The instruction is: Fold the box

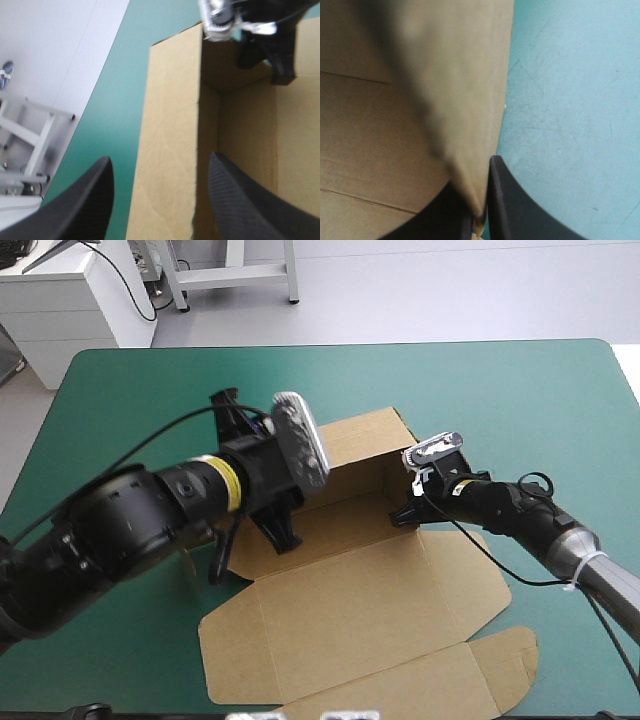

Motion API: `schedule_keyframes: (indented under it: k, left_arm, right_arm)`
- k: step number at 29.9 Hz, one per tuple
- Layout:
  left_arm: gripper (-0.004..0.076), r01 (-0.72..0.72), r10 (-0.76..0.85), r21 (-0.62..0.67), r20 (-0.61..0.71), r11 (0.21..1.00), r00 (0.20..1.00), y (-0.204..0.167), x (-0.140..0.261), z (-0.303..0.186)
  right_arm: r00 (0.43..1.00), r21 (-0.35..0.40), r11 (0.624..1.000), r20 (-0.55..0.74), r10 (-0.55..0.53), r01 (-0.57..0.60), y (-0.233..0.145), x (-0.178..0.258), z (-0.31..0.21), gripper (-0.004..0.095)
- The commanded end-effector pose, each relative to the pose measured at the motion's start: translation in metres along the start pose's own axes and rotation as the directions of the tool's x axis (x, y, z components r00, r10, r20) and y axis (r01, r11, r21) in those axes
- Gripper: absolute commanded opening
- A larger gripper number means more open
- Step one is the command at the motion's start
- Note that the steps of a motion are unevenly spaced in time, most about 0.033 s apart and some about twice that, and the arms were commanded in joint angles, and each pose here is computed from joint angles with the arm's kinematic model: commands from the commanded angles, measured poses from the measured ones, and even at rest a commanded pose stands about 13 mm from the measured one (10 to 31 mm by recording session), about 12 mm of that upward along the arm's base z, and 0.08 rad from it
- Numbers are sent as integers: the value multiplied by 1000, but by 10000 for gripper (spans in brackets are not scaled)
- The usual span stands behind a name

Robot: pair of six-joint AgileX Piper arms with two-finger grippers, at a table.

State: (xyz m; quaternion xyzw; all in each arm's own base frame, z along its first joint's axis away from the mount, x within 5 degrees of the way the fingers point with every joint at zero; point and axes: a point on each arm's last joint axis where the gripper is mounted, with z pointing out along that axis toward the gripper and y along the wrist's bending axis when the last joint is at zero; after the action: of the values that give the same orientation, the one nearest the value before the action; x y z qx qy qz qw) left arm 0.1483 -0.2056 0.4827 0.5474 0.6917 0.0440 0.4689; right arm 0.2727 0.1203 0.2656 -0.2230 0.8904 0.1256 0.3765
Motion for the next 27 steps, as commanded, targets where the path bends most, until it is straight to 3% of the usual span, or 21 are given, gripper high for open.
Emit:
schedule_keyframes:
  k: [1,8,13,17,23,27]
  left_arm:
    - [407,175,-175,-86,5,981,985,43,18,-9]
    - [407,434,-451,-175,-73,884,889,89,68,-14]
    - [407,557,-609,-317,-92,768,788,110,103,-42]
    - [407,587,-673,-402,-106,703,732,115,122,-61]
    - [403,602,-692,-416,-98,682,715,115,125,-68]
    - [403,604,-690,-407,-97,685,717,115,125,-67]
  right_arm:
    - [993,21,1000,113,13,-15,-2,-19,-15,0]
    - [994,35,999,109,-6,2,-3,-19,-15,0]
    - [995,50,999,97,-19,14,-5,-18,-15,-1]
    - [992,56,998,122,-30,23,-4,-20,-24,-2]
    - [988,87,996,149,-43,31,-2,-22,-50,-2]
    - [994,128,990,97,41,-53,-11,-15,-68,-2]
